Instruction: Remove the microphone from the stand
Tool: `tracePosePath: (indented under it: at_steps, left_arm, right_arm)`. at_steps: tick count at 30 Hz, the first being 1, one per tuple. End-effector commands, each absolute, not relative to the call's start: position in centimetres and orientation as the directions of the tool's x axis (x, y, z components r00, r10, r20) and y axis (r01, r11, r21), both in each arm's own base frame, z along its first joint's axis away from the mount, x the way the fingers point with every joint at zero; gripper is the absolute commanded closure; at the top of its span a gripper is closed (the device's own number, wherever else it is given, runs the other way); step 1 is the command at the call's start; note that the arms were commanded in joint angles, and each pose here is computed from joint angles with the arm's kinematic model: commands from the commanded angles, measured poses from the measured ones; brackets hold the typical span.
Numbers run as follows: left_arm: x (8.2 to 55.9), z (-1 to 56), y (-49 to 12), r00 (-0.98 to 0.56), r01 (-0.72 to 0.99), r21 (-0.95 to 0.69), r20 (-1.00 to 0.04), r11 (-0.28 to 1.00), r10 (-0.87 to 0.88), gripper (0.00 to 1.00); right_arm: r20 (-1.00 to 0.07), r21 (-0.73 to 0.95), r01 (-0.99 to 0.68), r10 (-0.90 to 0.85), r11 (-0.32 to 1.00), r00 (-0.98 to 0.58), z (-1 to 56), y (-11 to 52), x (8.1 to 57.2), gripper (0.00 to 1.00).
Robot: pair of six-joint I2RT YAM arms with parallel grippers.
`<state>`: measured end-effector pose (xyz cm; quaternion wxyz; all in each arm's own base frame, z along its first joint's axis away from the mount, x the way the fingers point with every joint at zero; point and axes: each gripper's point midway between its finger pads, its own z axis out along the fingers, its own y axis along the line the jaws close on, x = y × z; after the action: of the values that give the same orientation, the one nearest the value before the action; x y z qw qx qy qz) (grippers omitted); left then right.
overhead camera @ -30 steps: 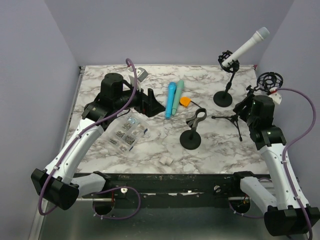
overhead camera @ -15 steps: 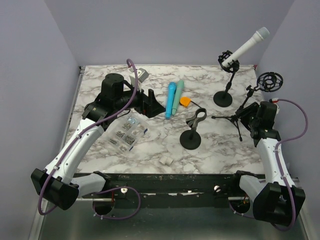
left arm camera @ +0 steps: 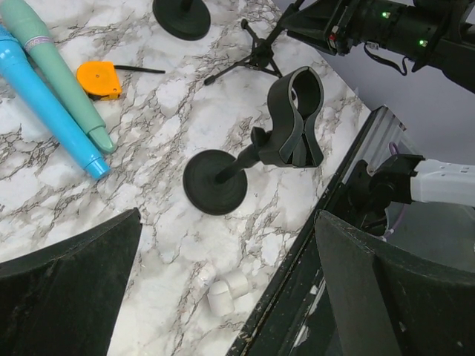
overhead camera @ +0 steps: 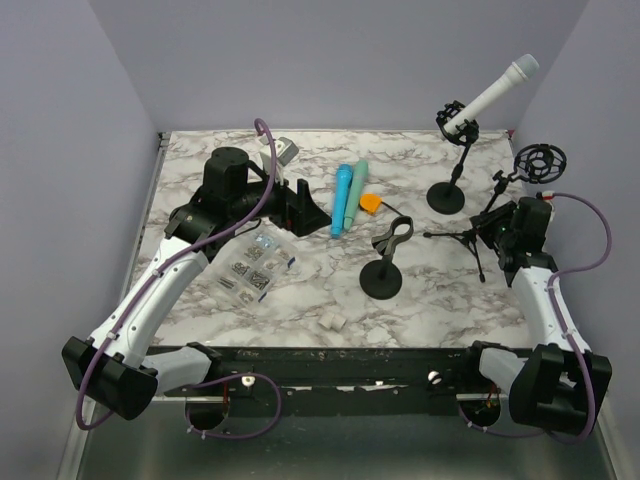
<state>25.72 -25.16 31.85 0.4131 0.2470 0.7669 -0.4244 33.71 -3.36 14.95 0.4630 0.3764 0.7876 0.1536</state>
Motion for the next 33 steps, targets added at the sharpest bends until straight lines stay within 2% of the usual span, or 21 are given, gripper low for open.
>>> tracePosePath:
  at_steps: [1,3,5,13,18,21,24,26,29,33]
  left_arm:
    - [25.9,32.1,-25.2,-0.52,0.737,-0.429,-0.853,0.522,0.034,0.01]
    - [25.8,32.2,-25.2,-0.517,0.74,-0.428,-0.856,0.52,0.032,0.01]
    - [25.8,32.3,-25.2,-0.517,0.739,-0.429,-0.855,0.519,0.031,0.02]
    - [25.9,32.1,-25.2,-0.521,0.736,-0.429,-0.853,0.524,0.033,0.01]
    - [26.0,31.9,-25.2,-0.523,0.733,-0.428,-0.852,0.529,0.036,0.02]
    - [26.0,31.8,-25.2,-0.525,0.733,-0.43,-0.85,0.527,0.038,0.01]
    - [26.0,31.8,-25.3,-0.526,0.734,-0.43,-0.85,0.526,0.039,0.01]
    - [26.1,31.7,-25.2,-0.527,0.731,-0.429,-0.849,0.531,0.04,0.01]
    - [26.1,31.6,-25.2,-0.527,0.731,-0.428,-0.849,0.531,0.042,0.01]
    - [26.0,31.7,-25.3,-0.524,0.735,-0.425,-0.851,0.528,0.043,0.01]
  right_arm:
    - [-0.649,0.546,0.481,0.709,0.686,-0.276,15.3,-4.5,33.9,0.77]
    - [-0.662,0.493,0.522,0.689,0.696,-0.295,14.8,-5.1,33.4,0.85]
    - [-0.68,0.421,0.55,0.652,0.721,-0.334,14.0,-5.1,32.9,0.88]
    - [-0.756,-0.01,0.607,0.391,0.795,-0.525,11.9,-4.1,31.4,0.85]
    - [-0.791,-0.142,0.596,0.272,0.79,-0.549,13.4,-4.1,31.3,0.82]
    - [-0.788,-0.081,0.537,0.277,0.839,-0.55,14.3,-2.6,32.2,0.64]
    - [-0.798,0.084,0.451,0.331,0.888,-0.504,17.2,0.1,33.0,0.38]
    - [-0.815,0.164,0.404,0.354,0.9,-0.459,19.8,1.1,33.3,0.26]
    - [-0.837,0.214,0.383,0.371,0.899,-0.403,23.8,1.4,33.5,0.21]
    - [-0.873,0.234,0.4,0.372,0.886,-0.315,28.5,0.4,33.0,0.25]
